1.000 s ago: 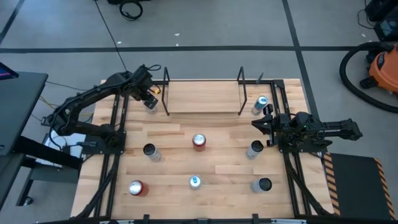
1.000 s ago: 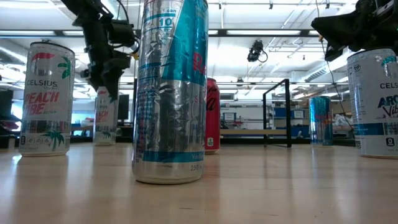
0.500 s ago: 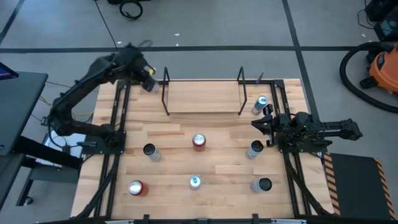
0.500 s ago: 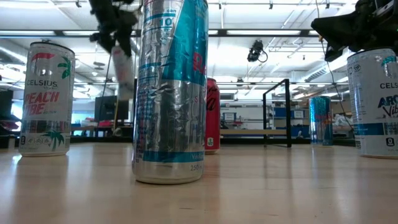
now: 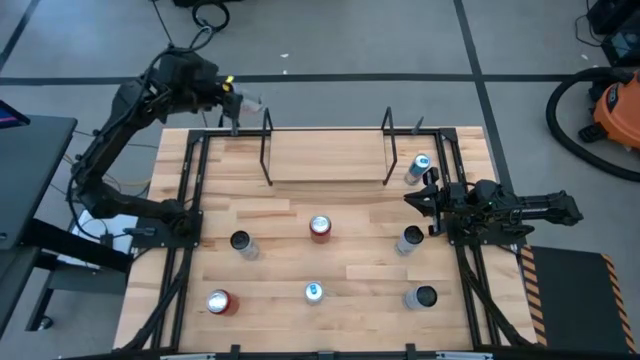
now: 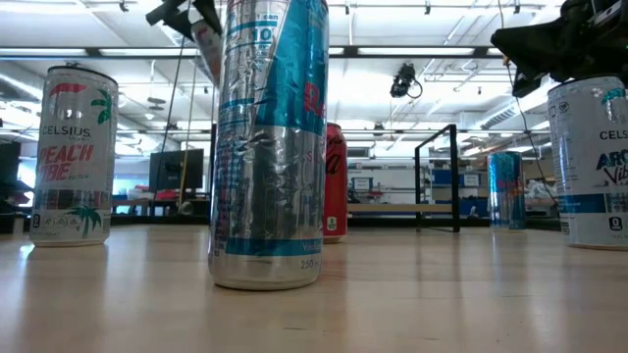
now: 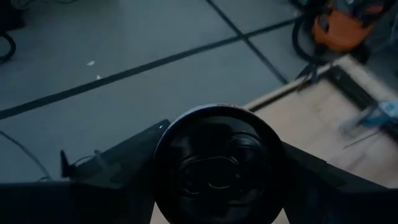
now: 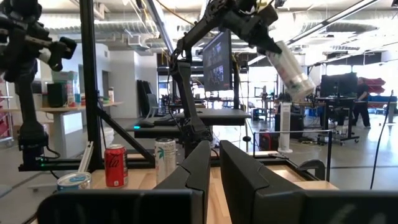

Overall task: Place canned beverage on shelf
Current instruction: Put the top white-pink soda can on the shelf

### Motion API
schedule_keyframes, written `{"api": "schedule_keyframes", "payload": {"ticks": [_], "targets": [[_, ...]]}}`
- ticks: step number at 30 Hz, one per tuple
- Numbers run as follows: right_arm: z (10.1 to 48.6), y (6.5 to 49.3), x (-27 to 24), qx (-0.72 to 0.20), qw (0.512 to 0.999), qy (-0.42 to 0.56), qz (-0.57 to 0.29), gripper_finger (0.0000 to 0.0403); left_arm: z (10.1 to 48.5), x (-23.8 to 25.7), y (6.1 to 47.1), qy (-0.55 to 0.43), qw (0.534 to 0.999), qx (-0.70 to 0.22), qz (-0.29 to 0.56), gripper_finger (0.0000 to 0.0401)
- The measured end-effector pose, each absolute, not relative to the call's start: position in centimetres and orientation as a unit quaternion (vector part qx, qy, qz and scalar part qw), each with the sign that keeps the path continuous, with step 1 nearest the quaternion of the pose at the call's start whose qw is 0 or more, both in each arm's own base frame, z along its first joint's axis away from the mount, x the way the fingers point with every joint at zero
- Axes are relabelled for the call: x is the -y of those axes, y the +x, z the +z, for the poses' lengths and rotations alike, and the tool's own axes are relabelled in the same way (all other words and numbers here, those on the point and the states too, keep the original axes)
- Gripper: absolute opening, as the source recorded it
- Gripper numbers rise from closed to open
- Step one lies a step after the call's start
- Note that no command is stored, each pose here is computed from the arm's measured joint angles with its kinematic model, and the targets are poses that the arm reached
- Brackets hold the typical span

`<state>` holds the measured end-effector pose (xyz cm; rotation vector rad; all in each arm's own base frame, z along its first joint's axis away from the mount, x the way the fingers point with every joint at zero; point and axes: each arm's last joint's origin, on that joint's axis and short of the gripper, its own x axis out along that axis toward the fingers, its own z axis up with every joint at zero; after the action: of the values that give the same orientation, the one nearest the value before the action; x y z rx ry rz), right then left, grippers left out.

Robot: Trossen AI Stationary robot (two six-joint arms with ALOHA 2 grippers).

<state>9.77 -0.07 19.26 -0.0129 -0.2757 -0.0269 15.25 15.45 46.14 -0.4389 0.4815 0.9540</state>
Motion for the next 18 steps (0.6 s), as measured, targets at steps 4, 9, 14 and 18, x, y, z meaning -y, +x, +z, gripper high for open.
{"api": "schedule_keyframes", "payload": {"ticks": [4, 9, 14, 18], "targets": [[19.3, 9.8, 0.1, 0.138, 0.990, -0.006, -0.013, 0.0045, 46.0, -15.8, 16.5, -0.212, 0.842, -0.225, 0.443, 0.0267], [19.3, 9.8, 0.1, 0.137, 0.990, -0.007, -0.013, 0.0045, 44.7, -16.9, 19.2, -0.212, 0.844, -0.252, 0.424, 0.0267], [19.3, 9.8, 0.1, 0.137, 0.990, -0.007, -0.013, 0.0045, 43.2, -18.3, 21.1, -0.216, 0.837, -0.275, 0.420, 0.0267], [19.2, 9.8, 0.1, 0.137, 0.990, -0.007, -0.013, 0.0045, 42.2, -19.1, 22.0, -0.221, 0.829, -0.291, 0.423, 0.0268]]}}
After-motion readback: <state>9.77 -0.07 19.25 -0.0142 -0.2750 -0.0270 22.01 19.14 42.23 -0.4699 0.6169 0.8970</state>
